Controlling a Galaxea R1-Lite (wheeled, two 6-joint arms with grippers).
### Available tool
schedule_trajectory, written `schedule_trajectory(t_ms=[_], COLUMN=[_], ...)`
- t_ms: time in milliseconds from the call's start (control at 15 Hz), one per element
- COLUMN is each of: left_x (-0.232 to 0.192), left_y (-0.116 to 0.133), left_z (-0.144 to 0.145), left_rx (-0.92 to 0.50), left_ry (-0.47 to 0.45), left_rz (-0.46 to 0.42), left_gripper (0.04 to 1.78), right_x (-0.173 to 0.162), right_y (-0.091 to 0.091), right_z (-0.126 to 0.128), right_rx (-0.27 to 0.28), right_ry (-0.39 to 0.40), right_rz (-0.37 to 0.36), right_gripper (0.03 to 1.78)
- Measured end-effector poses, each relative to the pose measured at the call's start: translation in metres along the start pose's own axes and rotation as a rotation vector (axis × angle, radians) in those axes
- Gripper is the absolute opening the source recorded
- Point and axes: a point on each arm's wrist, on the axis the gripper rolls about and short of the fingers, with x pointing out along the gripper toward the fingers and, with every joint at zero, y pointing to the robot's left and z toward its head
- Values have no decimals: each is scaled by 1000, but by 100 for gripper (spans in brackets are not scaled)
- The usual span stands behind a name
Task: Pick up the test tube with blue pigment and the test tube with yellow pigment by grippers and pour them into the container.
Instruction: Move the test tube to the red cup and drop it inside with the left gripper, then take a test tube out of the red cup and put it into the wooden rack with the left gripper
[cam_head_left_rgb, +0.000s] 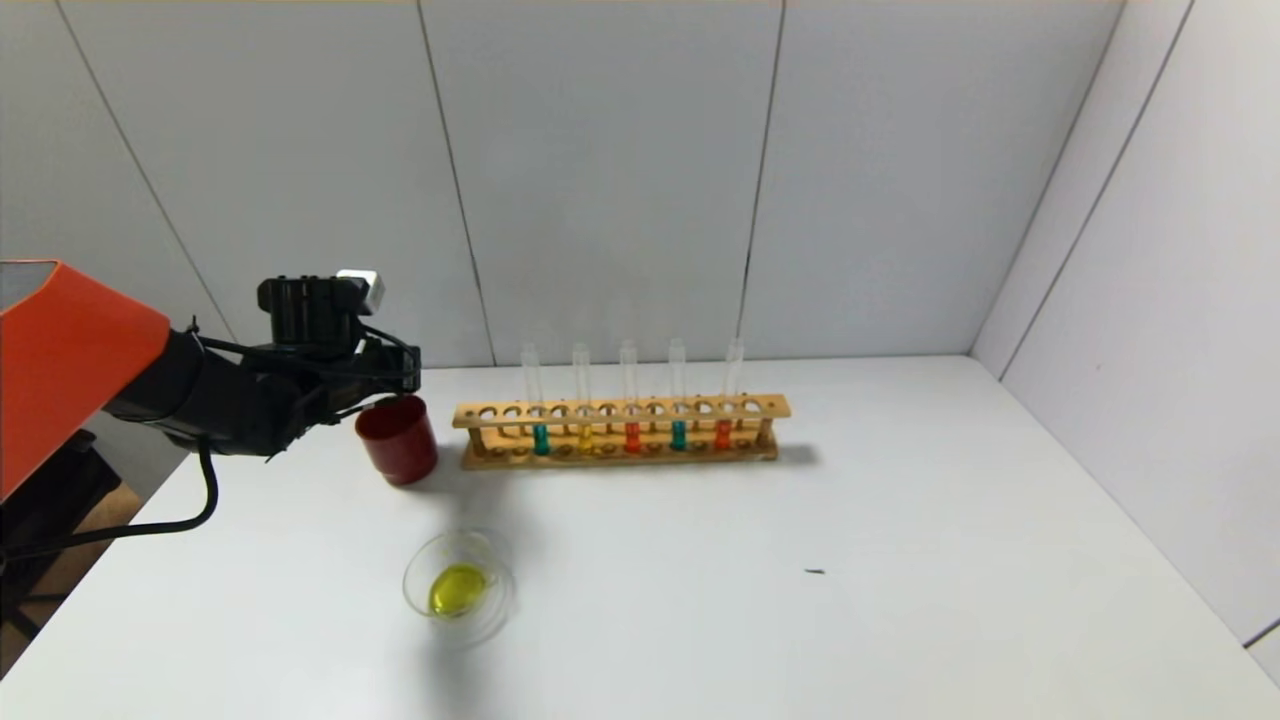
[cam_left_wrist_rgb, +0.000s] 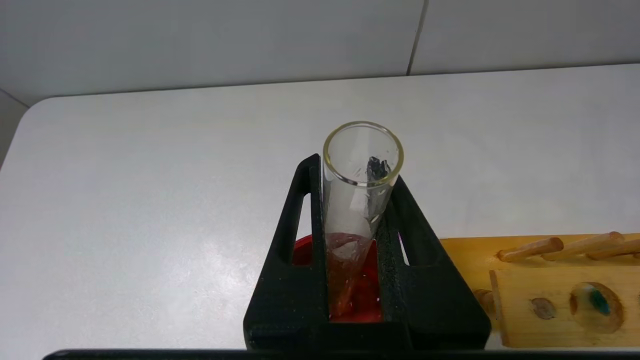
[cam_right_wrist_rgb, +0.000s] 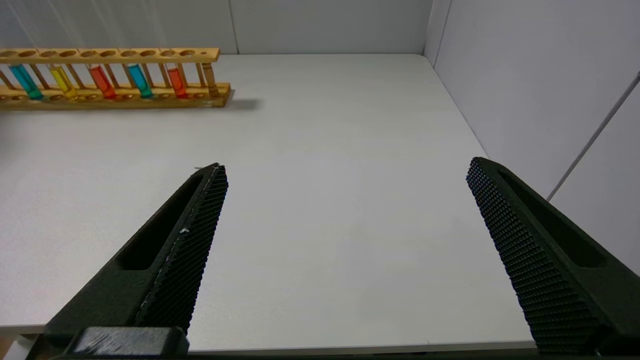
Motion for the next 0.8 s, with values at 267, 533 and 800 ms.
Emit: schedule_trajectory(t_ms=[267, 533, 800], left_x=[3, 3, 1], left_y=[-1, -1, 0], left_z=[-3, -8, -7], left_rx=[-1, -1, -1], left_ry=[8, 22, 21], left_rz=[0, 3, 7], left_gripper=[48, 109, 160], right_x=[0, 0, 0], right_y=[0, 0, 0], right_z=[0, 0, 0], right_rx=[0, 0, 0], right_ry=[0, 0, 0], right_rz=[0, 0, 0], right_gripper=[175, 175, 175])
